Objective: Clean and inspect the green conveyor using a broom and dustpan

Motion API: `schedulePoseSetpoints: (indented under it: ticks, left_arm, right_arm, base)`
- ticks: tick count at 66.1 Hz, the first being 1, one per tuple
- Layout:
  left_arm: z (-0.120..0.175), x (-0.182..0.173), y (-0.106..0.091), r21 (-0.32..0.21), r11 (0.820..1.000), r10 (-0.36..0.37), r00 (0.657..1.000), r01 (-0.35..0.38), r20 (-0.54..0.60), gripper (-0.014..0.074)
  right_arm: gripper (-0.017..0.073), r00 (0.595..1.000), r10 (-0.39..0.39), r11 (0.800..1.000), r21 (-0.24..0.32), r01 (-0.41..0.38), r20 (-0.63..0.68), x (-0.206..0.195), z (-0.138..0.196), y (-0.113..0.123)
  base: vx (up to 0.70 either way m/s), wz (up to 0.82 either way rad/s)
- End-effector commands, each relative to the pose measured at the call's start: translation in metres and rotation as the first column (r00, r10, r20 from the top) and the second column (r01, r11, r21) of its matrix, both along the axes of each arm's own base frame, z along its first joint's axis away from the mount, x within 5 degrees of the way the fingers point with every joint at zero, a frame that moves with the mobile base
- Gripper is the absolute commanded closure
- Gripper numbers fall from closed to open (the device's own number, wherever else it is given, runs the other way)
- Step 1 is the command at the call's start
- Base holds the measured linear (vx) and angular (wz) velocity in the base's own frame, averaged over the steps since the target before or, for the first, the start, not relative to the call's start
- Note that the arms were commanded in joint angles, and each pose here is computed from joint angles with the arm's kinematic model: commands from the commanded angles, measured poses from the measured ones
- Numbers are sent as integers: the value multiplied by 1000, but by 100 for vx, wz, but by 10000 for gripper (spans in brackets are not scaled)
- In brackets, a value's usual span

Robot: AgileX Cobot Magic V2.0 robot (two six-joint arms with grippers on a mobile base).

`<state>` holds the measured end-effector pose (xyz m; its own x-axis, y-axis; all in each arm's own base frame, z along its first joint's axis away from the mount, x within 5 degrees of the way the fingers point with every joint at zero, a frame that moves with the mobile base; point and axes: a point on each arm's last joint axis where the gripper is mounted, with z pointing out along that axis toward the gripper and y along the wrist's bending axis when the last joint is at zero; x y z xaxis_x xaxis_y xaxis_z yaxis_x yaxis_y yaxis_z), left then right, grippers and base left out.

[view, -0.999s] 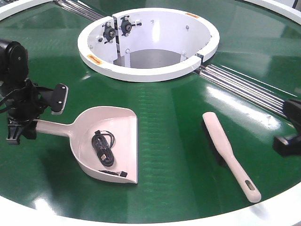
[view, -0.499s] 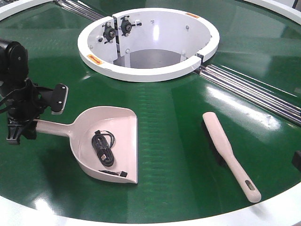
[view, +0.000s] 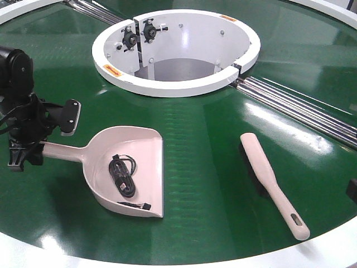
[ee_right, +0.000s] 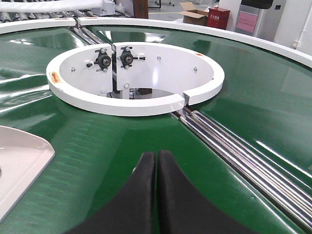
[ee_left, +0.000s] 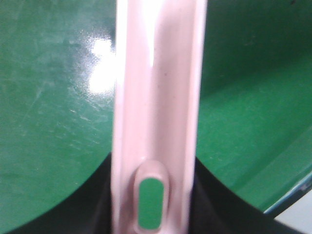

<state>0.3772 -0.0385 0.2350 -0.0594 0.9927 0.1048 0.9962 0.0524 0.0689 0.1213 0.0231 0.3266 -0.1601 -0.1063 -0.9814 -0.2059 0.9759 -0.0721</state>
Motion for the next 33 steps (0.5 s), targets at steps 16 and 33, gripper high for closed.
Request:
schedulePoseSetpoints:
  ticks: [16, 33]
  left_arm:
    - [30, -7, -4, -26, 1000, 16, 998, -14, 57, 600]
    - [30, -7, -4, -26, 1000, 15, 998, -14, 60, 600]
  right_arm:
    - [567, 995, -9, 1000, 5, 9, 95, 1, 15, -1]
    - [567, 995, -9, 1000, 2, 9, 95, 1, 15, -1]
  base:
    - [0, 0]
    - [0, 0]
